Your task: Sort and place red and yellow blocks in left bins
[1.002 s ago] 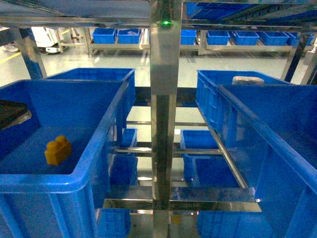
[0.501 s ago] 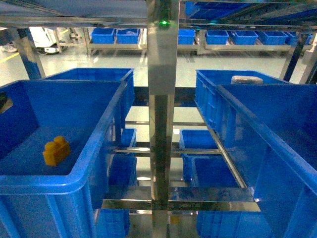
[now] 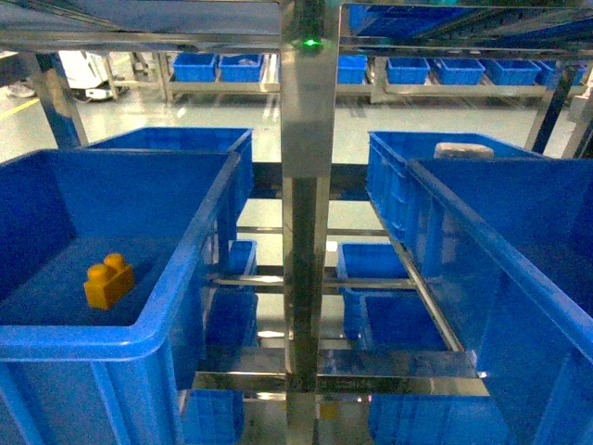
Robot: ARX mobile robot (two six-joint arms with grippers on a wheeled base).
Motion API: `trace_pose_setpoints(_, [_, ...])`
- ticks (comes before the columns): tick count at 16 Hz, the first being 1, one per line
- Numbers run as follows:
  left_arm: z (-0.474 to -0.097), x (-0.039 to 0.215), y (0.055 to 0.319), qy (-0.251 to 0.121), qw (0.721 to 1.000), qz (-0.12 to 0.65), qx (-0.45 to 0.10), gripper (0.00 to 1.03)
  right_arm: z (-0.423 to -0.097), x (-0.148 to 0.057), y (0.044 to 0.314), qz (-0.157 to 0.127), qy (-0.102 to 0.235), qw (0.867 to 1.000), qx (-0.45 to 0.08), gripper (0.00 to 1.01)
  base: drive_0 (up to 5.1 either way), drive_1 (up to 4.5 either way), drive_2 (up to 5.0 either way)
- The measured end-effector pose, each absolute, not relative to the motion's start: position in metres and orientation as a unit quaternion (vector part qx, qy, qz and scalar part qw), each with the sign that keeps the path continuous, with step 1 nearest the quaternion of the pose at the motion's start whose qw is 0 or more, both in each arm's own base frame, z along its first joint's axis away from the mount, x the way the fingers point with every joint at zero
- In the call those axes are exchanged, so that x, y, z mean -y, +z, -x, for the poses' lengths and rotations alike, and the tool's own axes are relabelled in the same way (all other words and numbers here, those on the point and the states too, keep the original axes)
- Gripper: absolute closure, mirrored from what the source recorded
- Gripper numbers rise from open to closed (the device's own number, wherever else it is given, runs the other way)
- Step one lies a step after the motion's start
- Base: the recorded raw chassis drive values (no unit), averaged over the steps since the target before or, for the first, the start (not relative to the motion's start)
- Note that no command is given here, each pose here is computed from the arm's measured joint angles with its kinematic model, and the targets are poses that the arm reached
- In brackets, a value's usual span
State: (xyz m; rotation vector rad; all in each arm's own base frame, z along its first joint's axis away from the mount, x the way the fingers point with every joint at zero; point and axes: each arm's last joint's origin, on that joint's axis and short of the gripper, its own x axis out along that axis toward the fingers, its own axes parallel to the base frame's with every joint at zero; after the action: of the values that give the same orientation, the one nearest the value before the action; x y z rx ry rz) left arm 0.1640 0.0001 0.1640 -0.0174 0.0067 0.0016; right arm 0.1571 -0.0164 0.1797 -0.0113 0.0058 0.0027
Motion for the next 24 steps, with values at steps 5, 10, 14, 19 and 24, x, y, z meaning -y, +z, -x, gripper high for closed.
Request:
trace_pose_setpoints(5, [-0.142,0.0,0.164,0.0,1.0,0.008,-0.007,1.01,-0.138,-0.001,0.164,0.005,0.009,1.0,-0.01,0.99,0.0,0.0,0.0])
trace_pose_setpoints(10, [-0.127,0.0,0.17,0.001,1.0,0.008,0.006,1.01,-0.125,-0.001,0.17,0.005,0.003,1.0,0.004,0.99,0.0,0.0,0.0])
trace_pose_setpoints(14, [-0.118,0.0,0.171,0.0,1.0,0.008,0.007,1.01,-0.116,-0.001,0.171,0.005,0.003,1.0,0.007,0.99,0.0,0.0,0.0])
trace_pose_setpoints(19, [-0.111,0.0,0.171,0.001,1.0,0.008,0.009,1.01,-0.109,0.0,0.171,0.004,0.003,1.0,0.007,0.99,0.0,0.0,0.0])
trace_pose_setpoints(24, [-0.097,0.0,0.17,-0.001,1.0,0.007,0.012,1.01,-0.097,0.0,0.167,0.004,0.002,1.0,0.0,0.99,0.0,0.0,0.0])
